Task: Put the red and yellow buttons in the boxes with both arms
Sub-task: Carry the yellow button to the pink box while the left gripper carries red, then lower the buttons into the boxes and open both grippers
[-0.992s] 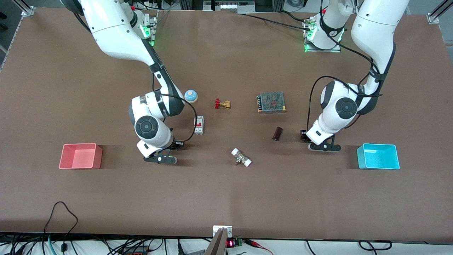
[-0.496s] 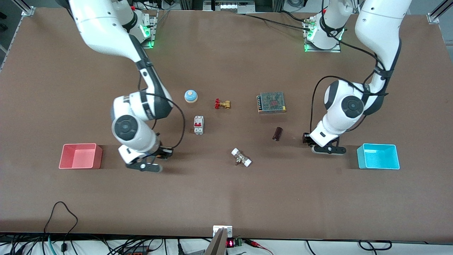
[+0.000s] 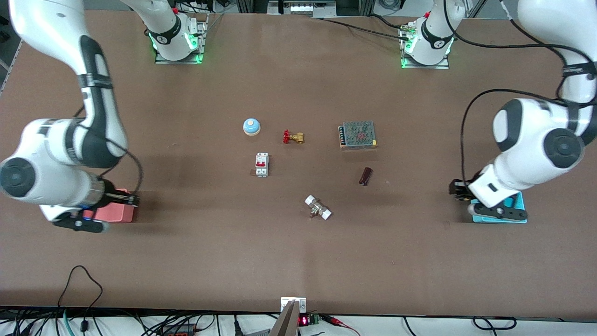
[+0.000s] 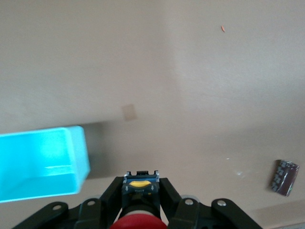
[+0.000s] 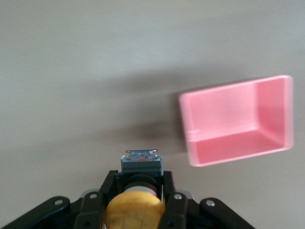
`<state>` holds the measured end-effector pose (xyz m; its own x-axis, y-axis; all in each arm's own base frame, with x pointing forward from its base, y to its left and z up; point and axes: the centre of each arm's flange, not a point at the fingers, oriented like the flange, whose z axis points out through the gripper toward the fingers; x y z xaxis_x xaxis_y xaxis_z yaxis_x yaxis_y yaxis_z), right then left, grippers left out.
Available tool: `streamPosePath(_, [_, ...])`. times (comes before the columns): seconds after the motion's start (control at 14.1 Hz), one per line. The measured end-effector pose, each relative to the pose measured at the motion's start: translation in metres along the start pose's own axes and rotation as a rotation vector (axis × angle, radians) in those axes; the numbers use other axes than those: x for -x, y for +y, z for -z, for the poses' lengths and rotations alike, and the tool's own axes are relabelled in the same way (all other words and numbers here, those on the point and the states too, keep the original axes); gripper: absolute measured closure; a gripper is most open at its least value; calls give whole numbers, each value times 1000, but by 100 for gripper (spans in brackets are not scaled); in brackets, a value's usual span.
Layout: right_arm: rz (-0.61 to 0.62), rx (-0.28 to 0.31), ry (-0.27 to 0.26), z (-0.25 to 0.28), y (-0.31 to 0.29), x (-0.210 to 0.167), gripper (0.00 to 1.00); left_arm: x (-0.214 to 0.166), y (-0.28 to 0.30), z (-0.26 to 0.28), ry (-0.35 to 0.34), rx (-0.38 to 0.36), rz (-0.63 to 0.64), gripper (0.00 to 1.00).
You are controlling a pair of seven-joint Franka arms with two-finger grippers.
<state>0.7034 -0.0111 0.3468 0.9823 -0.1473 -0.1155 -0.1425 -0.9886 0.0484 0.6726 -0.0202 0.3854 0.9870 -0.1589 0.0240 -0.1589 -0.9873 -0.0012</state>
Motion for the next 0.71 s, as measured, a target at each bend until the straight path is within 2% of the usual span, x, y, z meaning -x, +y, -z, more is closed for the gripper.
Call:
streamPosePath(0.21, [27, -4, -33, -18, 51, -4, 58, 3, -62, -7, -16, -26, -77, 63])
streamPosePath(0.43, [58, 40, -31, -42, 60, -11, 58, 13, -117, -53, -75, -12, -42, 63])
streamPosePath(0.71, [66, 60, -44, -87, 68, -20, 58, 15, -150, -110, -132, 9, 16, 63])
